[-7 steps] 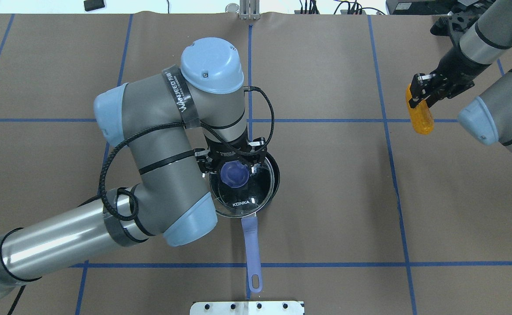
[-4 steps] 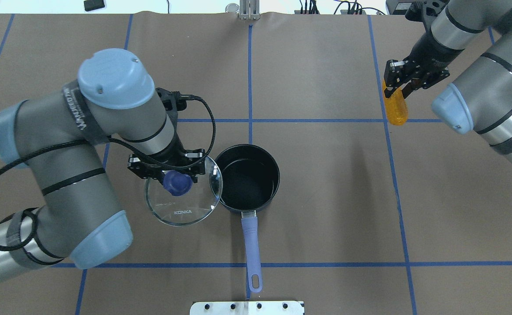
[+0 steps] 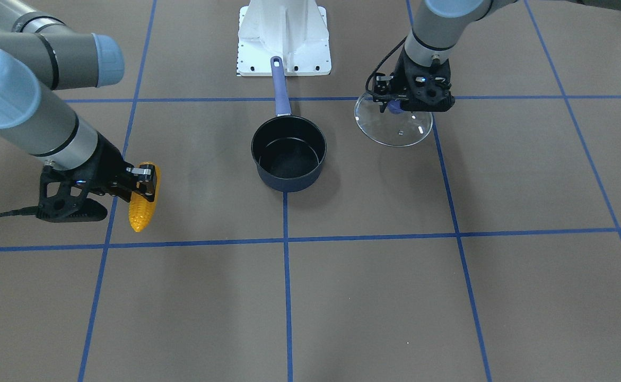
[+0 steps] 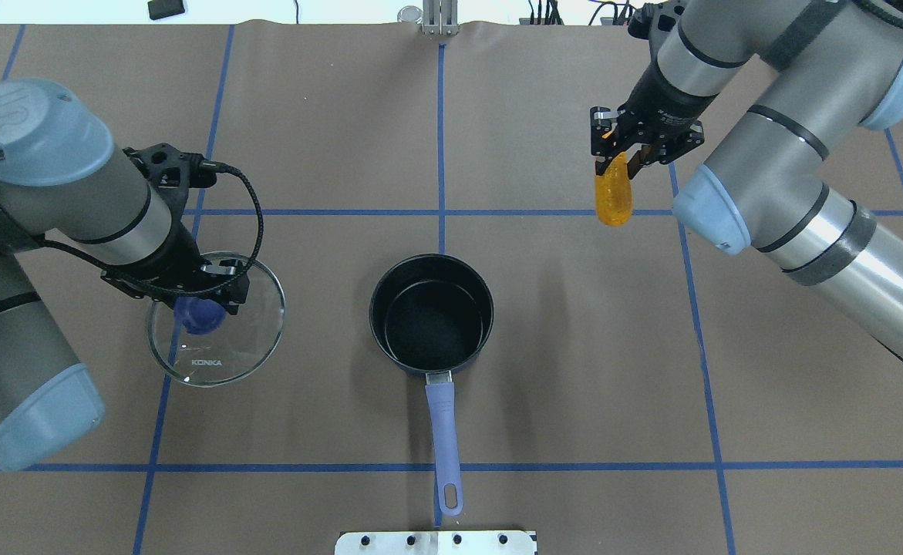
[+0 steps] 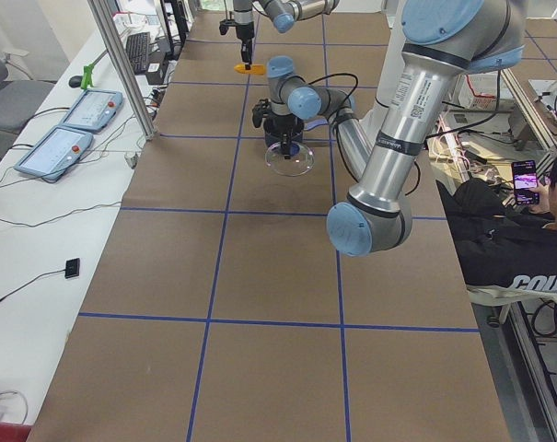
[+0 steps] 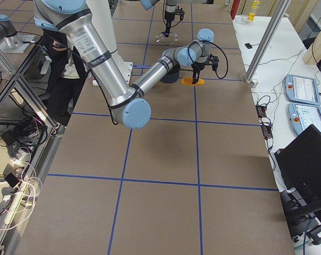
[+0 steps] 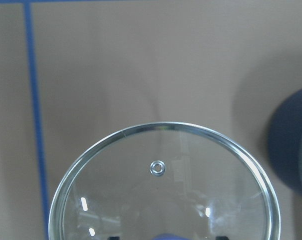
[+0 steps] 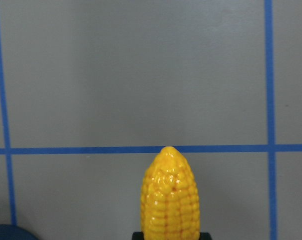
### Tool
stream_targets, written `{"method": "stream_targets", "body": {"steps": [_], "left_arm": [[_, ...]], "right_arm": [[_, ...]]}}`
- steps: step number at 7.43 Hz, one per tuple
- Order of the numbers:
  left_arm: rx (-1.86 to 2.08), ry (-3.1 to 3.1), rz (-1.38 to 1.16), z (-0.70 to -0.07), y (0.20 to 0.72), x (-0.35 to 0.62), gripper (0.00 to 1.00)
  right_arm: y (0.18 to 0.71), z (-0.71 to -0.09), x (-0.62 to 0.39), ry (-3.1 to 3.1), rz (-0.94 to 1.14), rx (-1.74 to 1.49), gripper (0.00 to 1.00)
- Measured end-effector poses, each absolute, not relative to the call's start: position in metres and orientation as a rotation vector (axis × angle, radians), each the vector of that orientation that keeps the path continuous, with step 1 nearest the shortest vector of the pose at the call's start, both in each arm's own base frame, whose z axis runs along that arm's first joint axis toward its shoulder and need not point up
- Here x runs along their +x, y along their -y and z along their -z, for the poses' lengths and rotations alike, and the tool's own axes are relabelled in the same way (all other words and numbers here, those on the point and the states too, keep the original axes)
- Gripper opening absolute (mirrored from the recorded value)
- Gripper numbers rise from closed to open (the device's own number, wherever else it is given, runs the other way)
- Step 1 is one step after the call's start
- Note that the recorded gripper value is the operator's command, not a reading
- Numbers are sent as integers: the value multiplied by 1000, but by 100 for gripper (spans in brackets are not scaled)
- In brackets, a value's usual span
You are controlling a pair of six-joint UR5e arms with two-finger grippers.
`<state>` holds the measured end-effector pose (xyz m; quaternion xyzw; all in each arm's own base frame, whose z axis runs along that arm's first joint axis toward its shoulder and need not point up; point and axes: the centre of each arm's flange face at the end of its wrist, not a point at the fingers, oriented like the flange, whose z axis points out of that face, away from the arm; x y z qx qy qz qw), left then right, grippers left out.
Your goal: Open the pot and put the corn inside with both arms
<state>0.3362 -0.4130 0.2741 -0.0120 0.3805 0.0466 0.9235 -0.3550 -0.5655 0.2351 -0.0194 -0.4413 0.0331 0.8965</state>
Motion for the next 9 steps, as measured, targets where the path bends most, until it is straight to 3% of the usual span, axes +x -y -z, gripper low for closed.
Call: {"method": "stream_targets", "body": {"steps": [5, 9], "left_arm": [[51, -762, -177, -416, 471, 277, 55], [58, -799, -187, -452, 483, 253, 55]], "right_arm": [[500, -143, -460, 930, -116, -41, 7], [436, -126, -533, 855, -56, -23, 7]]}}
